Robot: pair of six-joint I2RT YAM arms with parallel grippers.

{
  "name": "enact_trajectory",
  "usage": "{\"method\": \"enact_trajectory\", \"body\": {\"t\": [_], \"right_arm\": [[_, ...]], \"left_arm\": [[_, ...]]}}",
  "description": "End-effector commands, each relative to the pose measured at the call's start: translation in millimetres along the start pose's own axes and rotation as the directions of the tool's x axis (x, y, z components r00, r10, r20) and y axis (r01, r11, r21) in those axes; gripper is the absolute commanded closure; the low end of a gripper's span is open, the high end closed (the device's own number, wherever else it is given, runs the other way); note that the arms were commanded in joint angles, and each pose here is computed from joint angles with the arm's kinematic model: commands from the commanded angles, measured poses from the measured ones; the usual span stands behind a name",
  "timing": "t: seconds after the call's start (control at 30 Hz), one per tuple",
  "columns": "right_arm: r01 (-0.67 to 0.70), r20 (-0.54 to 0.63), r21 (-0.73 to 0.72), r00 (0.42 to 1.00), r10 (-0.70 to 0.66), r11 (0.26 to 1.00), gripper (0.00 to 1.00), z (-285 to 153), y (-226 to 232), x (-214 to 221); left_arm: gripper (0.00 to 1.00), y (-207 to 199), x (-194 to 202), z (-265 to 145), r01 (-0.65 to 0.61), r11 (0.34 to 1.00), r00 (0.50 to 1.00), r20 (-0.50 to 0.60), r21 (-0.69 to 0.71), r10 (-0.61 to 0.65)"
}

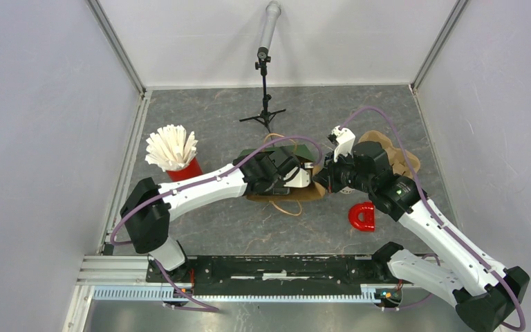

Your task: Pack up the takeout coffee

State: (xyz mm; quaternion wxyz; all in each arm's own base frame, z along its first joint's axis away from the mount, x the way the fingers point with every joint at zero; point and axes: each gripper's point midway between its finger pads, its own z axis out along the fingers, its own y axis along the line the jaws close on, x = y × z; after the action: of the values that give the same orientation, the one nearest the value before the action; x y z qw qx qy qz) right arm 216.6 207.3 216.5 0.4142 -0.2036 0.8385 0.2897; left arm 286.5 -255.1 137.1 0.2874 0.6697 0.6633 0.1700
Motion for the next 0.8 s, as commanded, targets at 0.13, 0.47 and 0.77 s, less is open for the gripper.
{"method": "enact_trajectory", "body": {"t": [0.13, 0.47, 0.77], "right_arm": [[0.006, -0.012, -0.048, 1.0, -0.006, 0.999, 1.0, -3, 10, -1], [0.001, -0.018, -0.055, 1.0, -0.002, 0.999, 1.0, 1, 11, 0], [0.002, -0.026, -0.059, 1.0, -0.003, 0.998, 1.0, 4, 10, 2]], "left_arm": [[0.19, -4, 1, -6, 0.094, 0.994, 0.996, 0.0, 0.049, -0.094], [0.14, -3, -1, -11, 0.102, 0.994, 0.995, 0.011, 0.048, -0.102], [0.13, -2, 0, -16, 0.106, 0.993, 0.994, 0.009, 0.05, -0.106]]}}
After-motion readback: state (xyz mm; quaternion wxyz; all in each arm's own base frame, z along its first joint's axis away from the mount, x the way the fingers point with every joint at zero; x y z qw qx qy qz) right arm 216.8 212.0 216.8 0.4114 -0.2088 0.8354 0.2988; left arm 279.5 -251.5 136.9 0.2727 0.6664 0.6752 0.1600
